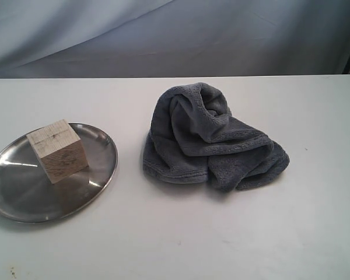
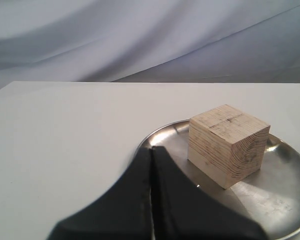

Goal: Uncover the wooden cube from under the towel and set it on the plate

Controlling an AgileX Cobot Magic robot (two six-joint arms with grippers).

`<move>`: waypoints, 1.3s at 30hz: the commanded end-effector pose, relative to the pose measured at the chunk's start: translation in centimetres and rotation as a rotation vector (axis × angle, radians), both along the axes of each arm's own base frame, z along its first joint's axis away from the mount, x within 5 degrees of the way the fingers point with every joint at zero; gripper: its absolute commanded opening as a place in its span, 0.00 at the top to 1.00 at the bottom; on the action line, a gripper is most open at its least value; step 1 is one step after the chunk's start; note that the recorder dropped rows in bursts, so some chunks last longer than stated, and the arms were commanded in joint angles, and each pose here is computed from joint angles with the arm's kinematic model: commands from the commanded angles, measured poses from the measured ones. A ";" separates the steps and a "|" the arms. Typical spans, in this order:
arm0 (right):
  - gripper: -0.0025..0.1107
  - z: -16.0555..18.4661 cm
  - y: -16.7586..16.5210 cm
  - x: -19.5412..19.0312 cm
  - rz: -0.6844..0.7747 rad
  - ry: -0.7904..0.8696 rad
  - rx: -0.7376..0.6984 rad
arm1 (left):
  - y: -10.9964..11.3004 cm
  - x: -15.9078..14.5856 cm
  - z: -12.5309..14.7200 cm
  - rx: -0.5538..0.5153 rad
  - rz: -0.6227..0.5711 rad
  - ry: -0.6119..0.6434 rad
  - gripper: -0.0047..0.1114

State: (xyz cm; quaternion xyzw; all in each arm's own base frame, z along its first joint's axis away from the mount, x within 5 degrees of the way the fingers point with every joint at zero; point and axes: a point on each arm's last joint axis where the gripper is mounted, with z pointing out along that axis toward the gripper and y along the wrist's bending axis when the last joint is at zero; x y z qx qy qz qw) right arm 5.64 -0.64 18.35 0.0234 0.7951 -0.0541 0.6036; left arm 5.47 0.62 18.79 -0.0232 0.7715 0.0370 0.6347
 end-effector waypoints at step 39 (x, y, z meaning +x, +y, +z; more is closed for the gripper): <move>0.98 -0.1 0.1 0.0 -0.002 -0.010 0.035 | 0.0 0.0 0.1 -0.001 0.003 -0.016 0.96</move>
